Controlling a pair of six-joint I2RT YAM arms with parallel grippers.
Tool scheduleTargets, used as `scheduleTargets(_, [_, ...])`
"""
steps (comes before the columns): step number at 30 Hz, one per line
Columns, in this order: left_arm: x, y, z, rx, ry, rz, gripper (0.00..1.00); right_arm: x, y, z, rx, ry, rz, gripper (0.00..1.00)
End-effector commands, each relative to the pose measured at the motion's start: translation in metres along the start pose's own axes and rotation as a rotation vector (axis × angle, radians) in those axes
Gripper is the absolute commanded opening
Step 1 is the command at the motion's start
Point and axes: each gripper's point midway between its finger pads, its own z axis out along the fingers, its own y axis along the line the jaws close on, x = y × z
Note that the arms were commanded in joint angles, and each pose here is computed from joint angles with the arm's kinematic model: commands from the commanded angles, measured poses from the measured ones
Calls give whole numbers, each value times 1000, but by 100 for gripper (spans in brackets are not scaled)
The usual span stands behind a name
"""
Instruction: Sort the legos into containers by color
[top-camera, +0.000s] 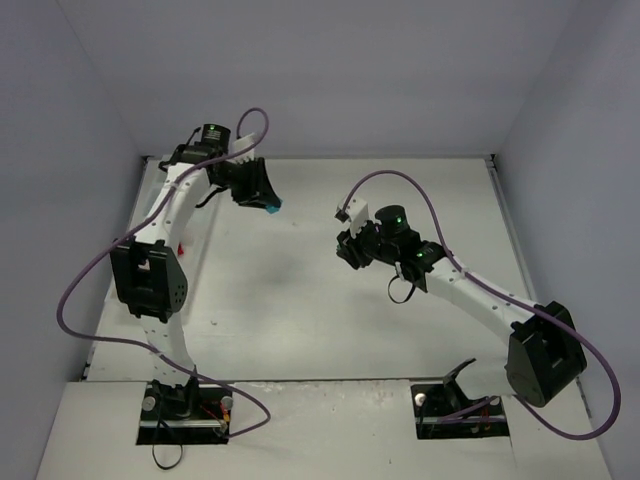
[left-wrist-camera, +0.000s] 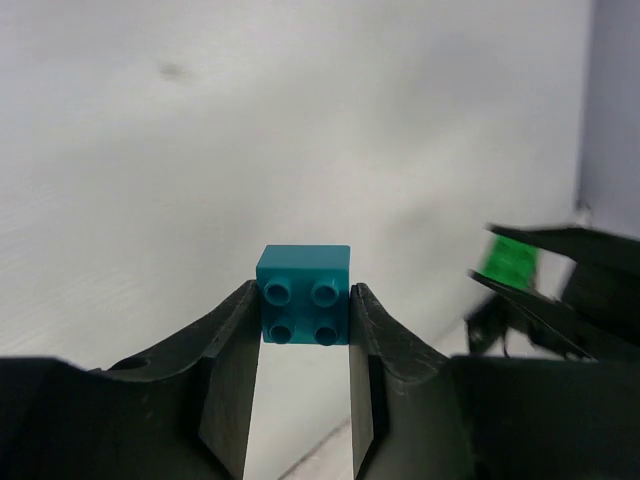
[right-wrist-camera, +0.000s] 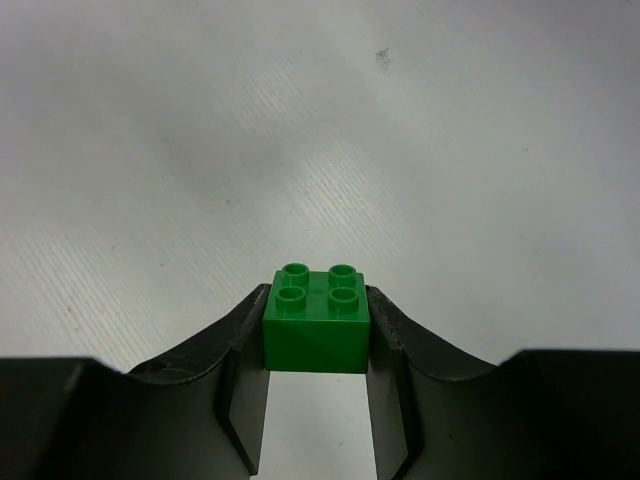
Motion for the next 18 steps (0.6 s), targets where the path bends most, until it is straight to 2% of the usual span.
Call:
scheduleTargets(1, [-42, 64, -76, -394, -252, -14, 0, -33, -7, -8, 26, -95, -18, 0])
scheduleTargets(3, [-55, 116, -116, -649, -346, -64, 0, -32, -6, -6, 18, -93, -16, 0])
scheduleTargets(7, [-74, 178, -167, -937, -444, -84, 0, -32, -4, -4, 1, -92, -15, 0])
scheduleTargets(12, [-88, 220, -169, -1055, -413, -53, 4, -33, -5, -5, -4, -99, -11, 0])
scheduleTargets(13, [-86, 233, -159, -1056, -375, -67, 4, -33, -5, -5, -6, -99, -9, 0])
scheduleTargets(18, [-95, 251, -140, -1025, -373, -73, 9, -31, -5, -7, -6, -97, 8, 0])
